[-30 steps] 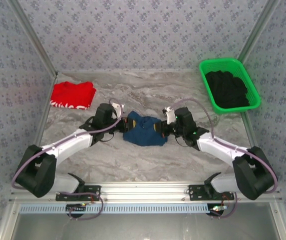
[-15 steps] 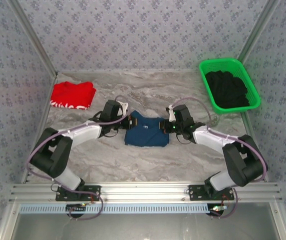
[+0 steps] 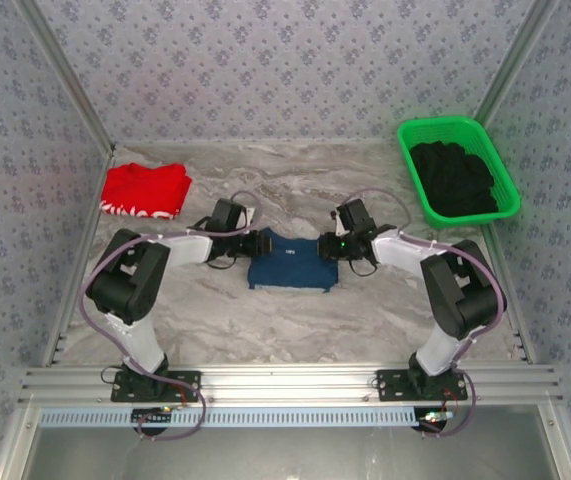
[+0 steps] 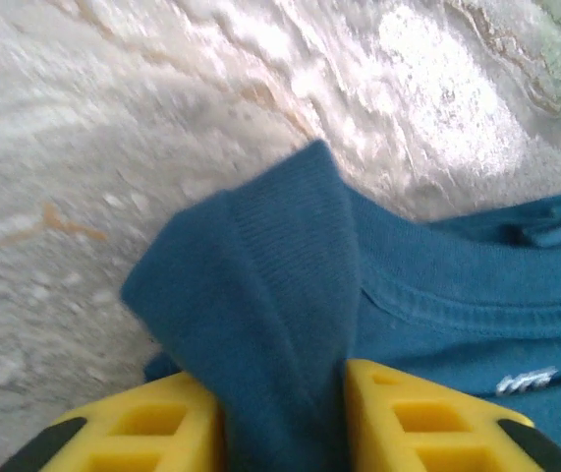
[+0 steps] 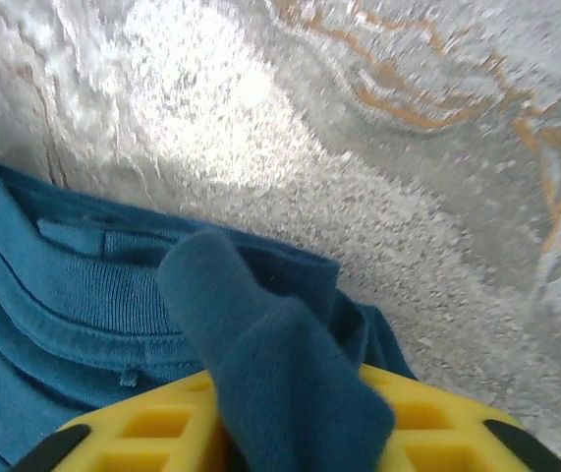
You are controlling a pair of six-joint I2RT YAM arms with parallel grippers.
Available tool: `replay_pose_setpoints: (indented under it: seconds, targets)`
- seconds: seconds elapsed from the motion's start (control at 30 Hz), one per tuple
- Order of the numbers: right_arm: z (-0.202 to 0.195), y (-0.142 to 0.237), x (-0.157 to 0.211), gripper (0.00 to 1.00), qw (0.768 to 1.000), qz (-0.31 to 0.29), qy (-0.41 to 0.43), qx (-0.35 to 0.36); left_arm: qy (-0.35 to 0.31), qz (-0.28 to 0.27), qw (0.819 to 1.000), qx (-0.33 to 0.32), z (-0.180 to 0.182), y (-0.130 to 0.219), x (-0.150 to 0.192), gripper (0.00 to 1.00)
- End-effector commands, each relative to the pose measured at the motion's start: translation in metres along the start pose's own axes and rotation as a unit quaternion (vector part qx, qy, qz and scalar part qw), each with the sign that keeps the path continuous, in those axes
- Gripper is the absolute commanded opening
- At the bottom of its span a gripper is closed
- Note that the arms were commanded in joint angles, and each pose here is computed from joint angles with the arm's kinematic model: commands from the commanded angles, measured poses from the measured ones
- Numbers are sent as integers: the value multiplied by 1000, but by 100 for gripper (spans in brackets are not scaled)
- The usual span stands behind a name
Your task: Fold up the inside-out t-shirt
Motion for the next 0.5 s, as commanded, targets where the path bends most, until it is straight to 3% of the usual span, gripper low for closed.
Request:
replay_pose_setpoints:
  seconds: [0.0, 0.1, 0.2, 0.33, 0.47]
  targets:
    - [-2, 31, -5, 46, 1000, 7, 14, 11, -3, -39, 999, -18, -4, 25, -16, 46]
    - [-3, 58, 0, 59, 999, 3, 33, 31, -1, -50, 998, -32, -6, 45, -13, 59]
    - [9, 78, 6, 60, 998, -17, 51, 28, 1, -55, 998, -26, -10, 65, 0, 67]
    - [47, 67, 14, 55, 996, -32, 55, -65, -24, -39, 998, 46, -35, 76, 23, 65]
    - [49, 38, 25, 46, 995, 12, 37, -87, -26, 19, 997, 72, -43, 55, 42, 58]
Point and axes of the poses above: each hand's point on the last joint's axis, 136 mm out from that joint toward the fingers, its own y axis back along the fingers, its own z axis along the line the jaws close on, x = y × z, the point moved 8 cm from there along y, back along the fingers, and after that the axes turned 7 degrees about y, right-handed, at the moved point
